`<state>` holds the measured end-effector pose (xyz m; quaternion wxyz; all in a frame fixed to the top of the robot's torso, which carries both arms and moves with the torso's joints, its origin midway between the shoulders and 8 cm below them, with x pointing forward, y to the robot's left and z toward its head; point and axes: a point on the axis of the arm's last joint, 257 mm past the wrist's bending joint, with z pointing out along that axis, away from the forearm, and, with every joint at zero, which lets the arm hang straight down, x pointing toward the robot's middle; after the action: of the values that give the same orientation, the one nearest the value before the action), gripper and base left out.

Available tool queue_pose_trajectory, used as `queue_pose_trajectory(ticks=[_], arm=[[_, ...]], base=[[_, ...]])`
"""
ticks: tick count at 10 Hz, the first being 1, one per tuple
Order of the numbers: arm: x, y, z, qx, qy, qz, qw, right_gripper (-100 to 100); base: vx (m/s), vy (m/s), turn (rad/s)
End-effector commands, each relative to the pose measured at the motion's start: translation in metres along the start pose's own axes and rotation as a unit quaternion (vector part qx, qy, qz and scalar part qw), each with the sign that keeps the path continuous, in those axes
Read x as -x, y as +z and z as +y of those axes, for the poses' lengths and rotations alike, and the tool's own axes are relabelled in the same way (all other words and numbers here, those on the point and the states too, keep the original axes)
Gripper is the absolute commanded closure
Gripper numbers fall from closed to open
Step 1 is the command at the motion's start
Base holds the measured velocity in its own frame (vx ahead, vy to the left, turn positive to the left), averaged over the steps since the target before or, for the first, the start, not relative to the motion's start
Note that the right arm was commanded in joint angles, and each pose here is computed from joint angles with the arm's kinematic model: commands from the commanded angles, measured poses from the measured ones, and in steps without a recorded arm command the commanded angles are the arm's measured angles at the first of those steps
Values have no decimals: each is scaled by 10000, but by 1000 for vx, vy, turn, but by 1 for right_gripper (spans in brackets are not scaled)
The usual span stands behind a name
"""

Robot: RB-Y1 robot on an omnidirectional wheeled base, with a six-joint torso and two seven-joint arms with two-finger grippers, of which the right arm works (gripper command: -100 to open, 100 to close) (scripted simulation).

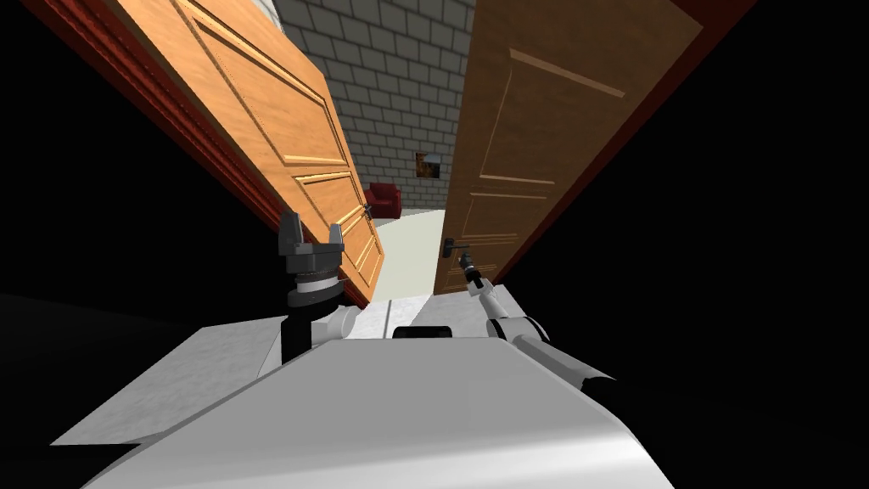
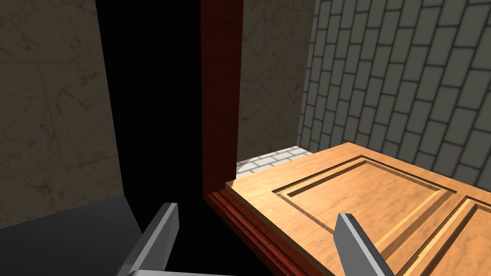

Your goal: Push the door open

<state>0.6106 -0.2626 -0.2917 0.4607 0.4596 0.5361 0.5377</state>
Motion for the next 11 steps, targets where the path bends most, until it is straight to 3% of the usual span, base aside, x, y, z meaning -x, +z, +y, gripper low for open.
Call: queue_pose_trajectory(ticks=[1, 5, 6, 11], arm=[[12, 3, -2, -6, -1, -26, 10000, -100], [26, 8, -6, -11, 2, -59, 10000, -100], [26, 8, -6, -11, 2, -59, 10000, 100], [26, 8, -6, -11, 2, -59, 10000, 100]], base=[[194, 30, 31], [177, 8, 25], [-10, 0, -4], [-7, -1, 4]])
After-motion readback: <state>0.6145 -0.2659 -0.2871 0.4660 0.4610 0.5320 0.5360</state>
